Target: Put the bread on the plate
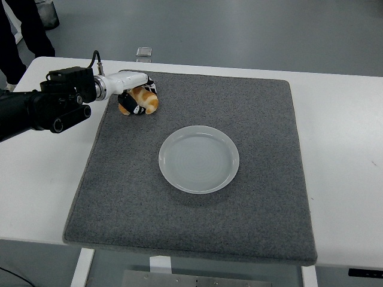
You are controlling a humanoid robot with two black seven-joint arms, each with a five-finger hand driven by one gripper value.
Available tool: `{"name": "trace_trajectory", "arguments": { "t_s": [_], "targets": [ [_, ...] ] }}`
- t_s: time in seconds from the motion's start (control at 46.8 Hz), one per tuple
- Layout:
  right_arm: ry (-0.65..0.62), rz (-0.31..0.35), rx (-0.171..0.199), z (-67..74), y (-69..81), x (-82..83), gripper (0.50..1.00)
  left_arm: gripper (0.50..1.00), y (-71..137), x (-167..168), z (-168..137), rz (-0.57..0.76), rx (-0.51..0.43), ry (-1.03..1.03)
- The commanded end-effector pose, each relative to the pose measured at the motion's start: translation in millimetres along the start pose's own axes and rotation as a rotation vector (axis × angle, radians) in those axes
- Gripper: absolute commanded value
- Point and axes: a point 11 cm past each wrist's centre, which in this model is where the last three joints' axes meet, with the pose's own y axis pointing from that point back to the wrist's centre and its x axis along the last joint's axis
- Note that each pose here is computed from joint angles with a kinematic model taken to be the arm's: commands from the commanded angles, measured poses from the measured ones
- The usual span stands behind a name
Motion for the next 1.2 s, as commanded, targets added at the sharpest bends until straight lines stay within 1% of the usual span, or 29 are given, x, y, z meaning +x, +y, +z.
{"name": "trace_trajectory", "arguments": {
  "t_s": [0.0,0.128,0.171,0.278,0.449,0.534,0.641,0.684,0.748,0.962,1.09,1.175],
  "targets": [
    [0.0,0.0,0.0,0.3,0.0,0.0,0.952,0.5,-1,9,7,0.024,-0.016,-0.007],
    [0.001,0.0,0.001,-0.6,0.0,0.0,0.952,0.5,-1,29,33,0.048,-0.084,0.004],
    [-0.001,0.0,0.001,-0.7,0.0,0.0,0.952,0.5,1,44,38,0.075,-0.099,0.005],
    [-0.001,0.0,0.001,-0.7,0.0,0.0,0.952,0.5,14,93,45,0.154,-0.115,-0.015],
    [0.0,0.0,0.0,0.3,0.0,0.0,0.952,0.5,36,150,57,0.231,-0.138,-0.053],
    [0.0,0.0,0.0,0.3,0.0,0.0,0.952,0.5,49,171,62,0.248,-0.155,-0.066],
    [-0.001,0.0,0.001,-0.7,0.0,0.0,0.952,0.5,60,186,77,0.258,-0.2,-0.08],
    [-0.001,0.0,0.001,-0.7,0.0,0.0,0.954,0.5,64,189,84,0.253,-0.223,-0.083],
    [0.001,0.0,0.001,-0.6,0.0,0.0,0.952,0.5,65,183,101,0.226,-0.282,-0.091],
    [-0.001,0.0,0.0,0.2,0.0,0.0,0.952,0.5,67,147,155,0.118,-0.478,-0.116],
    [-0.001,0.0,0.001,-0.7,0.0,0.0,0.952,0.5,68,132,174,0.075,-0.562,-0.149],
    [-0.001,0.0,0.001,-0.7,0.0,0.0,0.954,0.5,66,120,184,0.043,-0.602,-0.197]
  ]
}}
